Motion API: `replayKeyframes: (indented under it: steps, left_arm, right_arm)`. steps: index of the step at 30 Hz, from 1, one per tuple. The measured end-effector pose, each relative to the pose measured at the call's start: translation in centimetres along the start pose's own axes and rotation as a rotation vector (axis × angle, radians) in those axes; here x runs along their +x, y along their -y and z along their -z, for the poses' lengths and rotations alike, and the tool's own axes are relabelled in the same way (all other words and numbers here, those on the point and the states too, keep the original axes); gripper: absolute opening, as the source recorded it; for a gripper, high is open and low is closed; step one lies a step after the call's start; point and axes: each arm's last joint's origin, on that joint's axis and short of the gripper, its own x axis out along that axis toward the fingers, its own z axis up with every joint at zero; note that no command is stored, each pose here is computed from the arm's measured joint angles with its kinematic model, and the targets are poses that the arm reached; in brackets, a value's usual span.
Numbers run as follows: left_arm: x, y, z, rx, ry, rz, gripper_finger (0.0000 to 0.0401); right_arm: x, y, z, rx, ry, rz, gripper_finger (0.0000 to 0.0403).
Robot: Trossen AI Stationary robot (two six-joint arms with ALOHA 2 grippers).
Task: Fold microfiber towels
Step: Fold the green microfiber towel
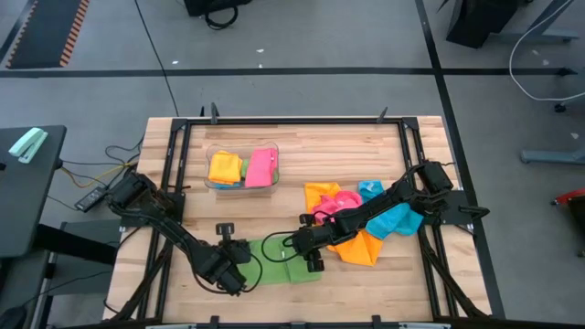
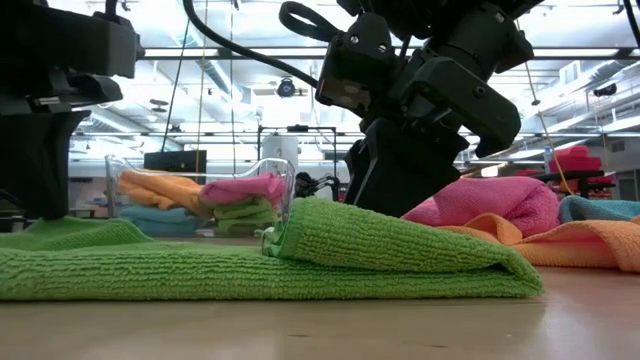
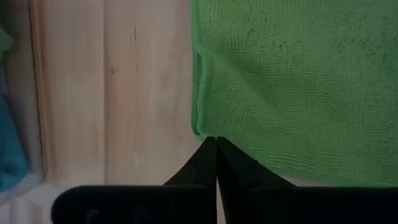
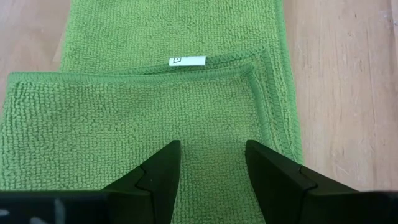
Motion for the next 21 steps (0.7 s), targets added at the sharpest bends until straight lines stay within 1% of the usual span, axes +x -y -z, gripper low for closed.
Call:
replayKeyframes:
  steps: [2, 5, 10, 15, 18, 21]
  left_arm:
    - [0.0, 0.0, 0.0, -0.003, 0.003, 0.003, 0.0017]
    - [0.0, 0.0, 0.0, -0.019, 0.004, 0.002, 0.0042]
    - [-0.1, 0.0, -0.1, -0.030, 0.005, 0.004, 0.0110]
    - [-1.3, 0.2, -1.1, -0.024, 0.041, 0.037, 0.0166]
    - [-1.8, 0.3, -1.5, -0.008, 0.059, 0.051, 0.0182]
    - [-1.8, 0.2, -1.7, -0.008, 0.059, 0.050, 0.0187]
  right_arm:
    - [0.0, 0.0, 0.0, 0.000, 0.000, 0.000, 0.0190]
    - [0.0, 0.0, 0.0, 0.007, 0.000, 0.000, 0.0190]
    - [0.0, 0.0, -0.1, 0.010, 0.001, 0.000, 0.0190]
    - [-0.2, -0.1, -0.6, 0.003, 0.018, -0.003, 0.0190]
    - [-0.4, 0.2, -1.0, -0.001, 0.009, 0.005, 0.0190]
    - [-0.6, 0.7, -1.4, 0.006, -0.004, 0.042, 0.0190]
